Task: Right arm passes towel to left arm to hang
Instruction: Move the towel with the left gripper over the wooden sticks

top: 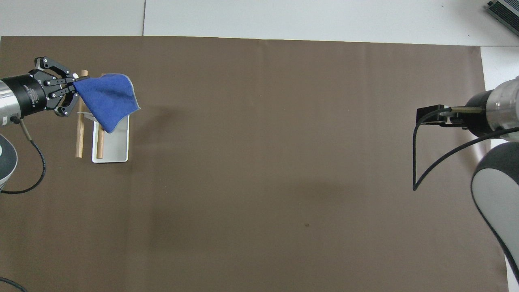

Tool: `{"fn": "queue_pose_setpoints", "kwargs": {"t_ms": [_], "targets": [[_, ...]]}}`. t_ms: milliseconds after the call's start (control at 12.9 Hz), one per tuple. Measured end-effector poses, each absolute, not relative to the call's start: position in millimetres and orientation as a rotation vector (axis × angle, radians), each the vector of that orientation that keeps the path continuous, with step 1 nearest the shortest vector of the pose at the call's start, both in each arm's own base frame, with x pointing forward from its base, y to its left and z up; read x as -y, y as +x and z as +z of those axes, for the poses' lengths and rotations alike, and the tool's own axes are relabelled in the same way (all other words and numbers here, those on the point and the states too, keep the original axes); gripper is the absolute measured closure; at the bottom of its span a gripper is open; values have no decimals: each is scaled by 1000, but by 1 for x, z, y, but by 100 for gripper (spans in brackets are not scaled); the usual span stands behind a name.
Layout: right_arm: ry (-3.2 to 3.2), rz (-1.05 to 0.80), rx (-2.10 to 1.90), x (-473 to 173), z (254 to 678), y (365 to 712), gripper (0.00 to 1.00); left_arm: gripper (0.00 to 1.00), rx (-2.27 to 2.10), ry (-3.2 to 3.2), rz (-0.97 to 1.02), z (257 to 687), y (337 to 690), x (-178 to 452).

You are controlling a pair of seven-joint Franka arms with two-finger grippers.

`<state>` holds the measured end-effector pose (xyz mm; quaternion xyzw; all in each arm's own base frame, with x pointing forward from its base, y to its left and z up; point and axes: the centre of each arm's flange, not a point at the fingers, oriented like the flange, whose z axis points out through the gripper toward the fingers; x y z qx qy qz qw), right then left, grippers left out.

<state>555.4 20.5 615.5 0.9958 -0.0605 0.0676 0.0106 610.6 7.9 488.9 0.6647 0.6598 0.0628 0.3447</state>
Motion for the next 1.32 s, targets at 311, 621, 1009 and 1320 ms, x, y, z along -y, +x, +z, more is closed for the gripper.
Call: {"fn": "queue_pose_setpoints", "kwargs": {"t_ms": [311,621,1009,1320], "targets": [[3134,142,224,21,645,545,0,98,-1836,1497,97,469,616,-32],[3134,78,246,42,639,540,0,98,-1896,1294,37,464,613,-64],[3134,41,243,53,636,537,0,98,-1953,1210,36,456,605,-101],[3136,-5,221,60,642,531,0,98,-1983,1195,22,445,597,-108]]}}
